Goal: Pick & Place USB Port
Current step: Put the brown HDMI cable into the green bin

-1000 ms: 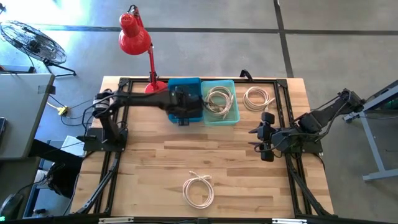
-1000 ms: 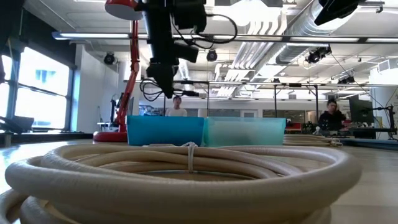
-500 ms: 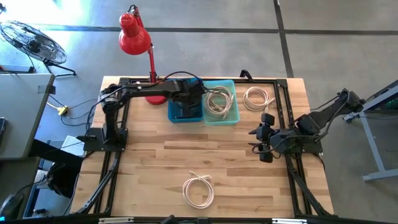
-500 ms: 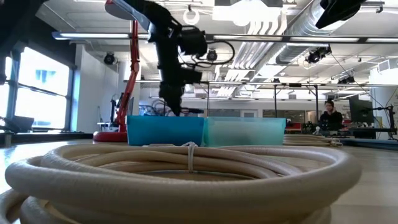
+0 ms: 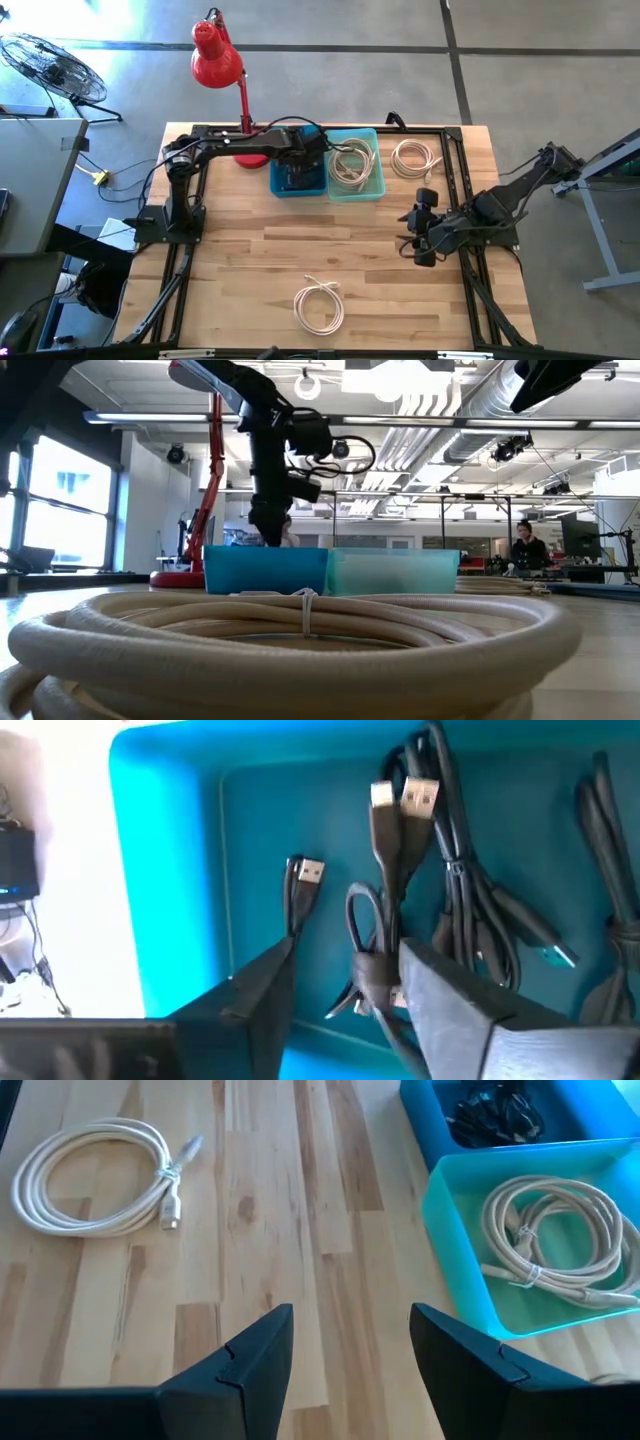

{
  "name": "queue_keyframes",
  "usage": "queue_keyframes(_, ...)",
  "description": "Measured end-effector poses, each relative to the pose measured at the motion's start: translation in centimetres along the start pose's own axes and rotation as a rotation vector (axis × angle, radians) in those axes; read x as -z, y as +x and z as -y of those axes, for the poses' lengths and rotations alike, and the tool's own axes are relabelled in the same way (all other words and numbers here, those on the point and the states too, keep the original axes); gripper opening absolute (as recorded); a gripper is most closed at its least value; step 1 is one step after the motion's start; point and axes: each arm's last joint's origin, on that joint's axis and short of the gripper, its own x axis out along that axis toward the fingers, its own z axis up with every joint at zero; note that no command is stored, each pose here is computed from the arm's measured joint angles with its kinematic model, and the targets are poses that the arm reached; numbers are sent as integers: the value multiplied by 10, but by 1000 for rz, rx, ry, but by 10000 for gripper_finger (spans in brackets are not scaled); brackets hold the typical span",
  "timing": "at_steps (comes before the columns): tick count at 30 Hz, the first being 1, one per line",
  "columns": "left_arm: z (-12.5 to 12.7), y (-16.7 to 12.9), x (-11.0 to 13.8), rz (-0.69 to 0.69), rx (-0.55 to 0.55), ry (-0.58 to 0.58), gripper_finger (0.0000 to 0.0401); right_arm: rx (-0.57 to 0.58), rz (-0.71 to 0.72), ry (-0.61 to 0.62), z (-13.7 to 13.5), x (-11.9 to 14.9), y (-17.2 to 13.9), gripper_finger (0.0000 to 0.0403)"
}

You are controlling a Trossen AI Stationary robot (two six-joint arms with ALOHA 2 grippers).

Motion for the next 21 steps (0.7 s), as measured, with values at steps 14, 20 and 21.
queue_keyframes(14,51,-36,-2,-48,51,173,211,187,-120,147,13,18,-2,195)
queue_keyframes(20,98,-79,7,-83,59,255,211,396,-145,155,31,24,-4,195)
queue_keyframes(21,105,-87,10,-91,53,270,211,425,-137,163,34,24,-3,195)
